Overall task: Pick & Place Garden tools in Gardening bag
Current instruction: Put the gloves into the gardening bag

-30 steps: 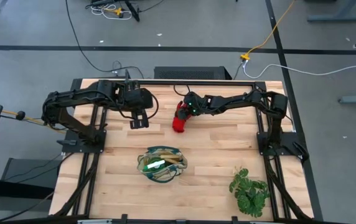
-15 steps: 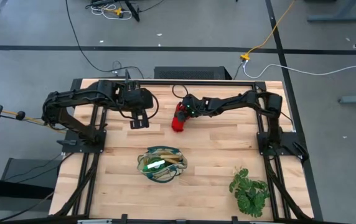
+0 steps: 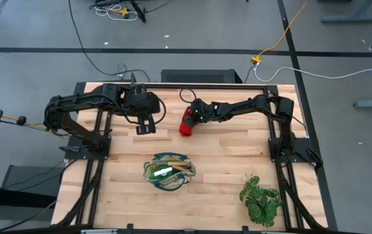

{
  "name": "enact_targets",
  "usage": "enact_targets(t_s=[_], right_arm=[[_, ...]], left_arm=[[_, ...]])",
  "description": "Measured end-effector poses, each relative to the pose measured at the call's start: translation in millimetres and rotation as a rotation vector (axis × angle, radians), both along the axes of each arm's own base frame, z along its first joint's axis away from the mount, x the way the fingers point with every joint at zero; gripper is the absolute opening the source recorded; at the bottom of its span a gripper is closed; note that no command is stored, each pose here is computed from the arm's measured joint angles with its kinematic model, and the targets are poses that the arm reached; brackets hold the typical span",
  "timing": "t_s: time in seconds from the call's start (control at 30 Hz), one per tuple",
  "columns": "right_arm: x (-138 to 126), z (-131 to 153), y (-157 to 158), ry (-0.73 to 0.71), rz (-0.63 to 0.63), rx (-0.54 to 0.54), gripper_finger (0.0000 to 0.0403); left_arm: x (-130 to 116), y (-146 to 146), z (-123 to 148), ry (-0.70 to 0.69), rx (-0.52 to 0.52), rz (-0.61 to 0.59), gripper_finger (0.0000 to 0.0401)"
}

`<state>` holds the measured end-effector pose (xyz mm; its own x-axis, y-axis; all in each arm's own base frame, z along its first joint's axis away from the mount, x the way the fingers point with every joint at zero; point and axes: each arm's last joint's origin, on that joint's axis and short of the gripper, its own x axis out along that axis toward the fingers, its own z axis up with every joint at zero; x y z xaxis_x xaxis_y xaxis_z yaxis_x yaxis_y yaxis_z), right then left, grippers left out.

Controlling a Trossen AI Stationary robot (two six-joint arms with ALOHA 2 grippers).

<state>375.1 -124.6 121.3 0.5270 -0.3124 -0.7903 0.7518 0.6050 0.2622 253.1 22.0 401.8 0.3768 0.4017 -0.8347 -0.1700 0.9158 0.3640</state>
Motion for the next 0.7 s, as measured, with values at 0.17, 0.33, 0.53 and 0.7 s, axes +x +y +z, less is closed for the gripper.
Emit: enact_targets(t_s=[0.17,0.33,0.53,0.7], right_arm=[[0,-1,0,0.002,0.003,0.004,0.0101],[0,-1,1,0.0,0.043,0.013,0.0019],[0,0,1,-0.002,0.053,0.013,0.0018],[-2,10,3,-0.014,0.097,0.029,0.0008]], left_arm=[[0,0,0,-0.002,0.0,0.0,0.0062],[0,0,0,-0.003,0.0,0.0,0.0062],[0,0,0,-0.003,0.0,0.0,0.0062],[0,0,0,-0.003,0.0,0.0,0.0062]])
